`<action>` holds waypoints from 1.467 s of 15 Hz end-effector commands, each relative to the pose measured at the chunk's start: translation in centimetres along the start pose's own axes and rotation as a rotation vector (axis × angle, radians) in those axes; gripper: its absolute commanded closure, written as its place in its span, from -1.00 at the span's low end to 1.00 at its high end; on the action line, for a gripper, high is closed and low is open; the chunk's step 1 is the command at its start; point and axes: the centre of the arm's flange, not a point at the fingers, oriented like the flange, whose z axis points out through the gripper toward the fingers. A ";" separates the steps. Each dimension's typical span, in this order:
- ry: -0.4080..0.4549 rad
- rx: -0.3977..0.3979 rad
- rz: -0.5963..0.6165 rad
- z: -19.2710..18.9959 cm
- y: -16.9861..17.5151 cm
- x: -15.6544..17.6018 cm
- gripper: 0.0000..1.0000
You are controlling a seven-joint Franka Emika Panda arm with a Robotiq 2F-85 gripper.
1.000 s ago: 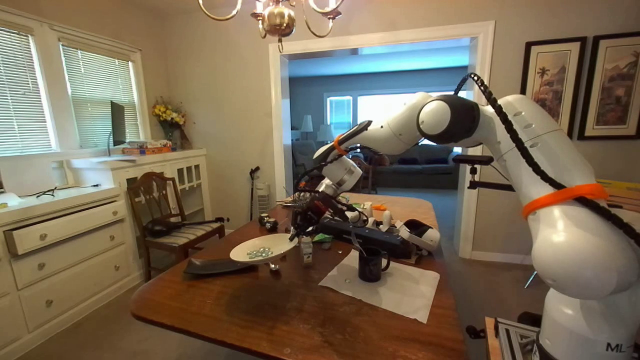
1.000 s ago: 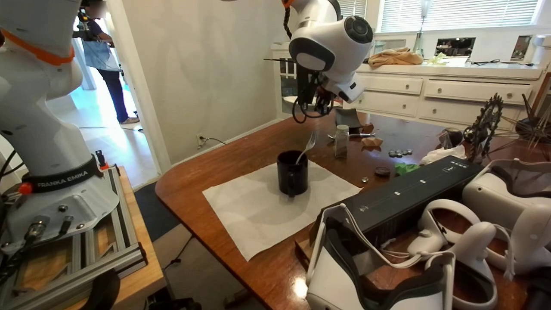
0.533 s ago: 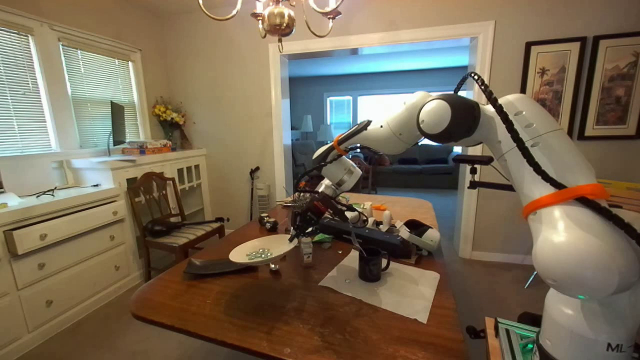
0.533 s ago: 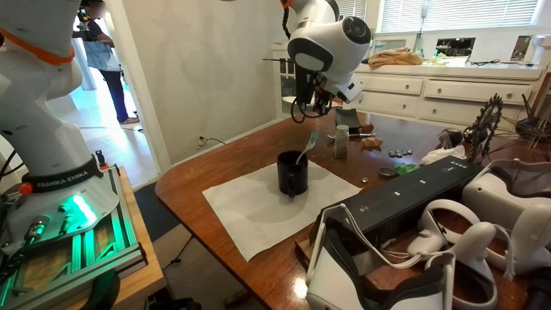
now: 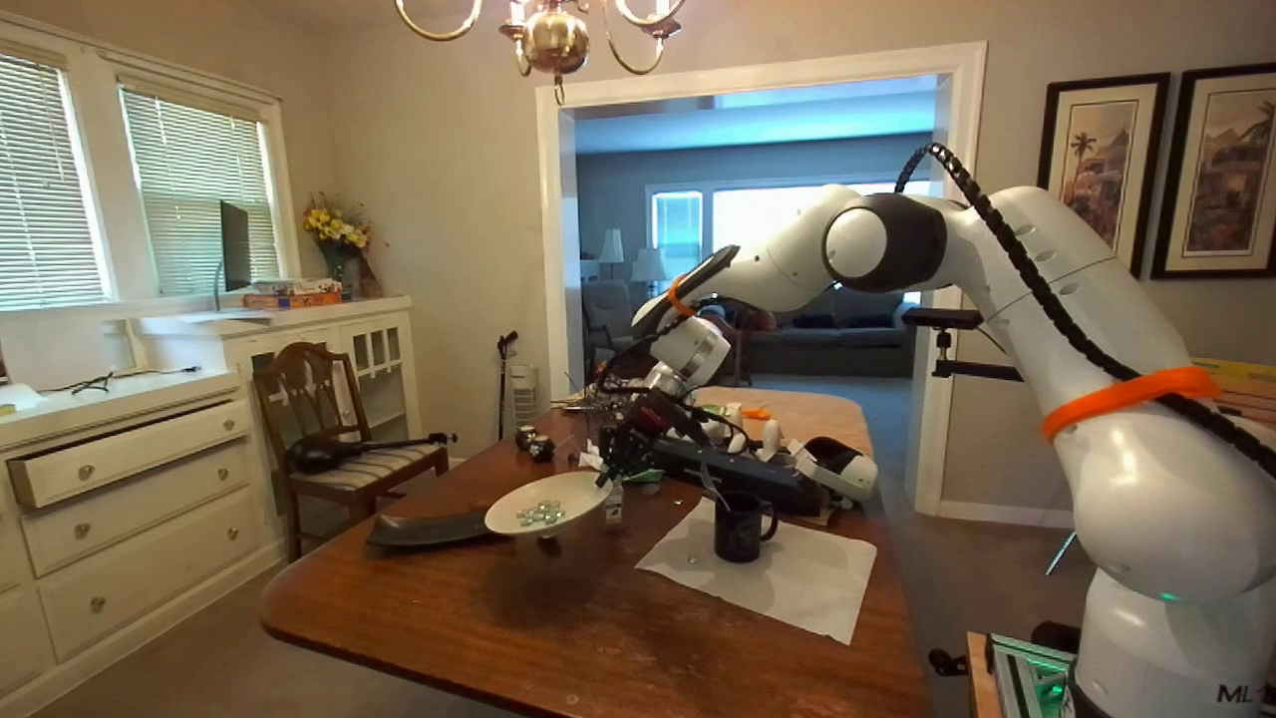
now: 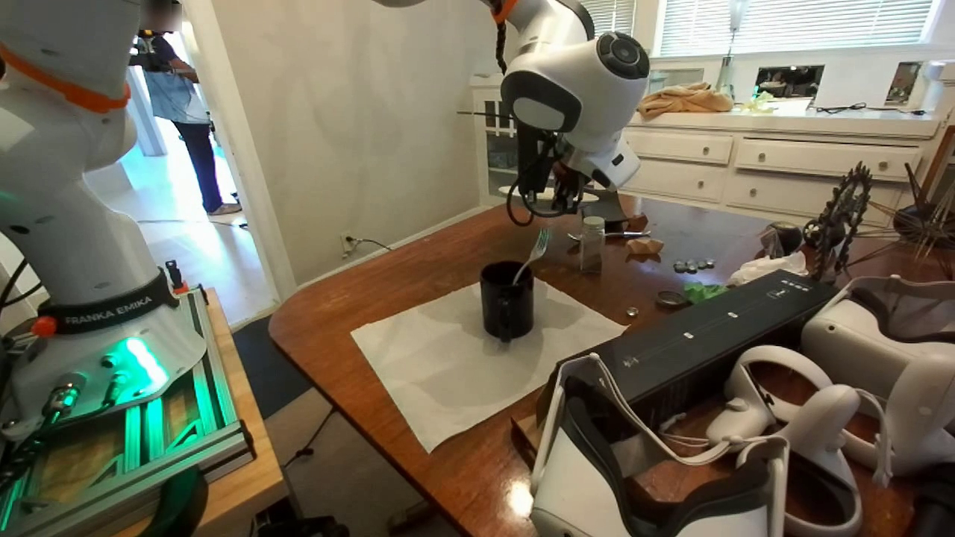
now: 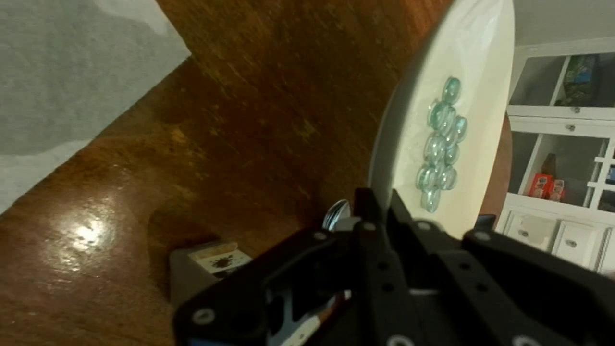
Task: Pour the contents on the white plate into the black mug.
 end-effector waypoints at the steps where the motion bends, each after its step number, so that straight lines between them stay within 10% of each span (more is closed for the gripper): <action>1: 0.079 0.062 0.035 -3.4 2.3 -2.0 0.96; 9: 0.224 0.160 0.095 -8.6 7.9 -5.7 0.96; 22: 0.440 0.171 0.062 -17.7 7.2 -14.2 0.96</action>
